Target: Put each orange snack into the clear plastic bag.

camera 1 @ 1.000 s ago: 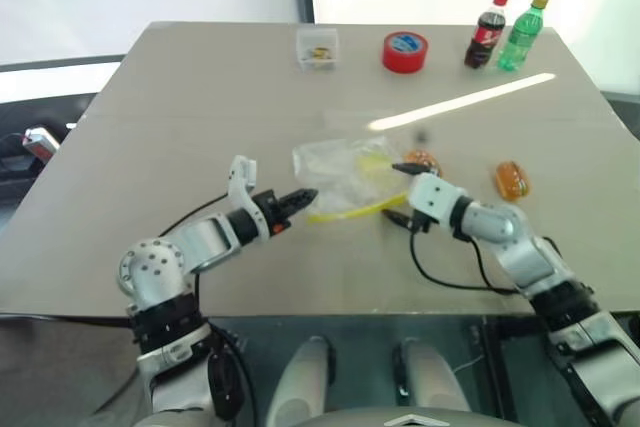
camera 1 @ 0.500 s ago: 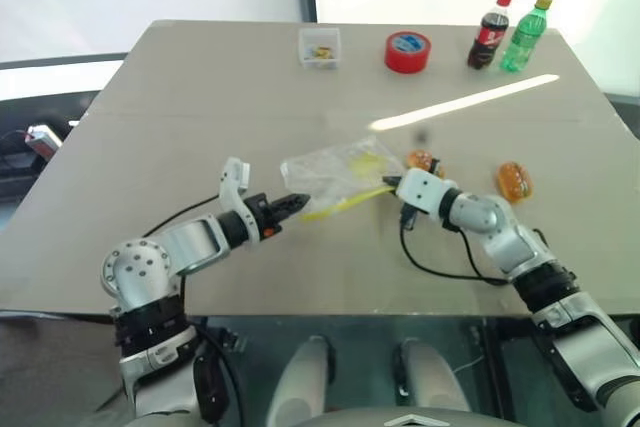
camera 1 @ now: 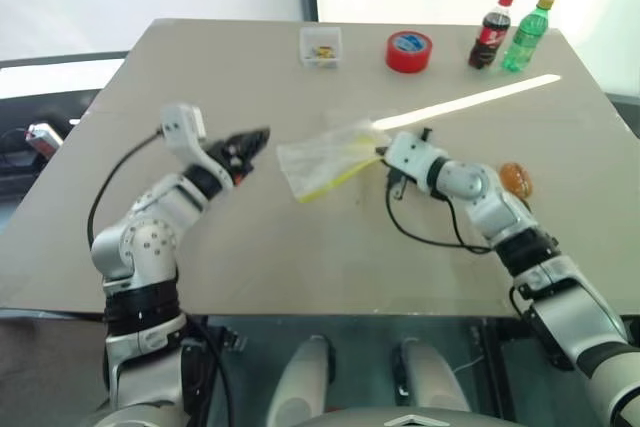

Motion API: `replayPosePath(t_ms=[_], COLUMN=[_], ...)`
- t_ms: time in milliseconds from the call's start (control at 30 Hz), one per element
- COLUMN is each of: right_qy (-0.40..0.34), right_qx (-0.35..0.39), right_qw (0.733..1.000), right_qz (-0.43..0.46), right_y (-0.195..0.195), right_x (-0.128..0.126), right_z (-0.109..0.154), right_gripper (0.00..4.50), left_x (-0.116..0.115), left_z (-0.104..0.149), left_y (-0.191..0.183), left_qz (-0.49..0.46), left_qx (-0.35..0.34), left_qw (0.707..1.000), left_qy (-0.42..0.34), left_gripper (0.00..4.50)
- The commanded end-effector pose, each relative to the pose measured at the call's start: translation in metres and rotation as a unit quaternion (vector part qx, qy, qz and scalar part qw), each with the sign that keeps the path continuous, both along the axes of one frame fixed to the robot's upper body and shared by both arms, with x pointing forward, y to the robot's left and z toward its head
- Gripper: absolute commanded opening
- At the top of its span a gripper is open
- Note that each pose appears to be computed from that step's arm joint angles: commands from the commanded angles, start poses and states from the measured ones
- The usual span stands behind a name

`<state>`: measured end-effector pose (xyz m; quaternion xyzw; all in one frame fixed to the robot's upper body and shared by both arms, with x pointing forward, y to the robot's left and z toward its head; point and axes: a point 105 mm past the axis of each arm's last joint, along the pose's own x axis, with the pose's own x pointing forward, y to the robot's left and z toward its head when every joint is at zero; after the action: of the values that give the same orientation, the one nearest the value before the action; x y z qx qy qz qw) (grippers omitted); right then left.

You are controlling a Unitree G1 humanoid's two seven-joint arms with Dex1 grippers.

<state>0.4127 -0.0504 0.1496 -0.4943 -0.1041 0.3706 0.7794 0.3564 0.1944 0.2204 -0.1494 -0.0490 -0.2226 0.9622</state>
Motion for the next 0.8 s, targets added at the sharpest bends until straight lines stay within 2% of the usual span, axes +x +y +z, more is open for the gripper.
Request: replayPosePath(t_ms=[33, 167, 300, 400, 500, 600, 800], right_qy=[-0.008, -0.008, -0.008, -0.007, -0.005, -0.004, -0.003], right_qx=[-0.015, -0.032, -0.031, -0.029, -0.026, -0.024, -0.016], right_qw=[1.0, 0.999, 0.999, 0.999, 1.0, 1.0, 1.0], right_qz=[-0.02, -0.023, -0.015, -0.011, -0.008, -0.003, 0.004], right_y=[0.0, 0.001, 0.005, 0.007, 0.007, 0.008, 0.01], right_x=[0.014, 0.021, 0.021, 0.02, 0.019, 0.017, 0.012], right_z=[0.003, 0.002, 0.0, 0.001, 0.0, 0.001, 0.008], right_gripper=[0.0, 0.0, 0.0, 0.0, 0.0, 0.0, 0.0], left_x=[-0.027, -0.037, -0.04, -0.03, -0.021, -0.015, -0.004], left_z=[0.019, -0.015, -0.062, -0.067, -0.062, -0.066, -0.075], left_y=[-0.056, -0.074, -0.069, -0.057, -0.05, -0.044, -0.045], left_qz=[-0.108, -0.146, -0.136, -0.091, -0.057, -0.046, -0.056], left_qx=[0.122, 0.272, 0.373, 0.45, 0.466, 0.507, 0.499], left_qw=[0.984, 0.948, 0.917, 0.884, 0.874, 0.848, 0.852], left_qy=[-0.078, -0.077, -0.049, -0.087, -0.122, -0.147, -0.151], left_gripper=[2.51, 2.51, 2.51, 2.51, 2.51, 2.51, 2.51])
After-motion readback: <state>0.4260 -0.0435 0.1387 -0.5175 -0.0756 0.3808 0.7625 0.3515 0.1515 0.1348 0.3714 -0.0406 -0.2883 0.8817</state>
